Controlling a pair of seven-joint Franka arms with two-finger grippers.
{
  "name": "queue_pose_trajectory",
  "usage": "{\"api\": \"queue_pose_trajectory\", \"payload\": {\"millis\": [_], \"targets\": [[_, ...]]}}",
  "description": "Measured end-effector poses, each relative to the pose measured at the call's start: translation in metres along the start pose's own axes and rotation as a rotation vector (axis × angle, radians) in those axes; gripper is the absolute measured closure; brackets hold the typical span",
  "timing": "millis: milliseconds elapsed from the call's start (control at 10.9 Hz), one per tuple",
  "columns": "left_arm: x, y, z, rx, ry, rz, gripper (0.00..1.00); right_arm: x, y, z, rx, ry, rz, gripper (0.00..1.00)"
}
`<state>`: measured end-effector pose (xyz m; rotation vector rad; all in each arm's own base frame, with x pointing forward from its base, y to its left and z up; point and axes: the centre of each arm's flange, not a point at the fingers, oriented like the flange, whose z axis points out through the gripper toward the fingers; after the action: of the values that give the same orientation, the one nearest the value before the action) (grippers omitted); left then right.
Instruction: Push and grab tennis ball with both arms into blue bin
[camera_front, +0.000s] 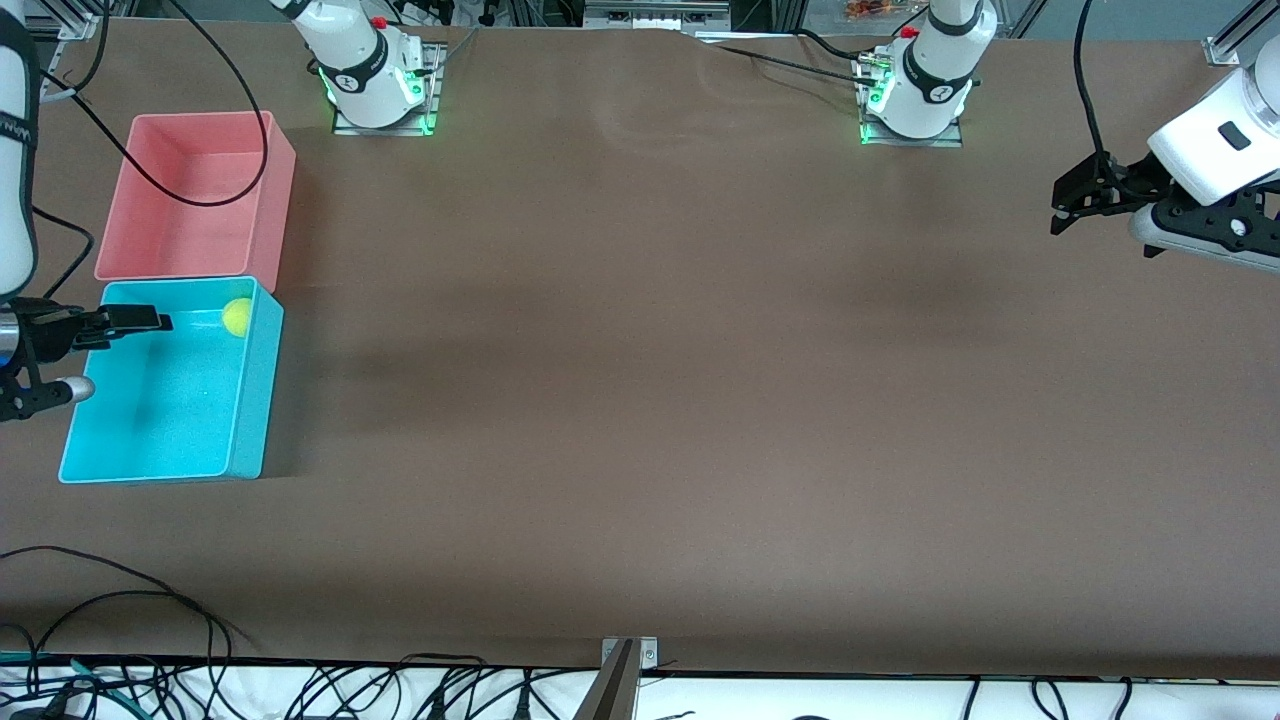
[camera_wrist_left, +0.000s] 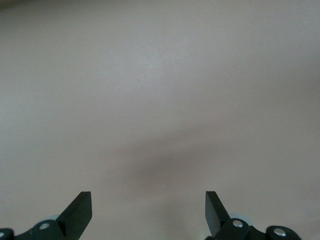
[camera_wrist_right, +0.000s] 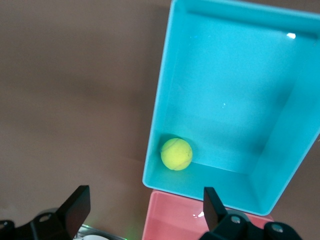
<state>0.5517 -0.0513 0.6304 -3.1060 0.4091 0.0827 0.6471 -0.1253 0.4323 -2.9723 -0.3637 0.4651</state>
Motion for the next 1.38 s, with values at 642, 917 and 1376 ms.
{"api": "queue_pose_trajectory", "payload": {"millis": [642, 917, 1376], "targets": [[0.002, -0.003, 0.006, -0.003, -0.014, -0.002, 0.00, -0.008, -0.044, -0.060, -0.090, 0.099, 0.150, 0.00], [0.003, -0.005, 0.008, -0.004, -0.017, -0.003, 0.00, -0.011, -0.037, -0.061, -0.093, 0.101, 0.174, 0.00], [0.006, -0.006, 0.014, -0.007, -0.027, -0.004, 0.00, -0.044, -0.075, -0.108, -0.096, 0.204, 0.269, 0.00]]}}
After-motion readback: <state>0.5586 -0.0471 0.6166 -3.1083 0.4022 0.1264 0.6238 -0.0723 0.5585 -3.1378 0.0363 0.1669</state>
